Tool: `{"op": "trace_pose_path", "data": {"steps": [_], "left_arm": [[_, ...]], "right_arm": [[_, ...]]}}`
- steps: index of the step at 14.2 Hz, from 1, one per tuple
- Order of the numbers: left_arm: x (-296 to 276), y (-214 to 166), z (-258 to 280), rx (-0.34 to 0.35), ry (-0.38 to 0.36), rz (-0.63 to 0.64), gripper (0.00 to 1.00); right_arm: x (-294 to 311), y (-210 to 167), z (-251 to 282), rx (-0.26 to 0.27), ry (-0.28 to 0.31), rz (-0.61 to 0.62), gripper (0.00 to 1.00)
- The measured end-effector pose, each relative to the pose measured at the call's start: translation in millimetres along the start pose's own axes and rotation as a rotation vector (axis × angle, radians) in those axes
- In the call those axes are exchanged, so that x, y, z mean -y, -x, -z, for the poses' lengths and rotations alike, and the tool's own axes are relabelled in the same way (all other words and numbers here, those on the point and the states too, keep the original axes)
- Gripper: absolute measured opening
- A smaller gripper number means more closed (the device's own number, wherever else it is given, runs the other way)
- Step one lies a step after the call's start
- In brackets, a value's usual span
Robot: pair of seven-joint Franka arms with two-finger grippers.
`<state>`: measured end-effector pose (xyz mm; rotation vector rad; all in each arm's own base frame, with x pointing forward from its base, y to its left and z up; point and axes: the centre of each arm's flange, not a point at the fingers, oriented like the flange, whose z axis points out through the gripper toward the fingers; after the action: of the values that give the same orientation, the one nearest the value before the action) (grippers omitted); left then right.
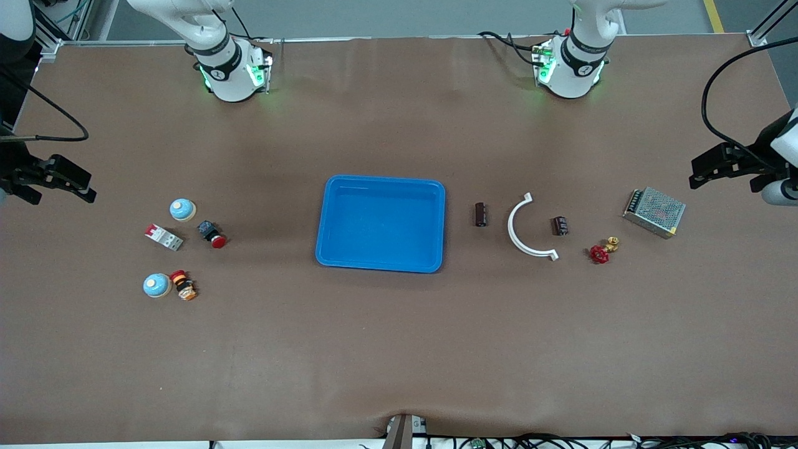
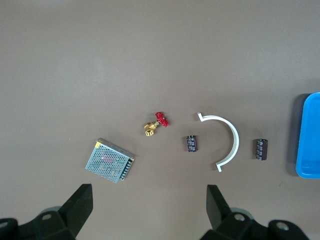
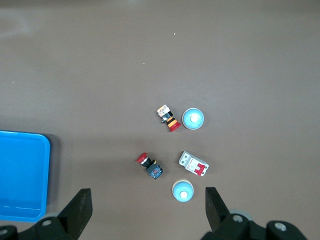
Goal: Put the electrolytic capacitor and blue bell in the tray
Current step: 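Move the left gripper down over the brown capacitor beside the tray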
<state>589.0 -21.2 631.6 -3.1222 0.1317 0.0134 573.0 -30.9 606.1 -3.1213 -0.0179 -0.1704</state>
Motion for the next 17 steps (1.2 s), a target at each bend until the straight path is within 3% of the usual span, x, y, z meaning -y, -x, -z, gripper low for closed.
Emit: {"op": "trace_pose_path", "data": {"steps": [6, 10, 17], "left_arm": [[-7.8, -1.0, -1.1, -0.001, 0.001, -0.006, 1.0], [-20.3, -7.7, -14.8, 0.019, 0.003, 0.098, 1.0], [-19.7, -22.4, -57.1, 0.062, 0.077, 0.232, 1.0]], "right_arm": [[0.0, 0.0, 0.1, 0.0, 0.0, 0.0, 1.0], [-0.1, -0.3, -0.7, 0.001, 0.0, 0.0, 1.0], [-0.2, -0.4, -1.2, 0.002, 0.0, 0.0, 1.0]]}}
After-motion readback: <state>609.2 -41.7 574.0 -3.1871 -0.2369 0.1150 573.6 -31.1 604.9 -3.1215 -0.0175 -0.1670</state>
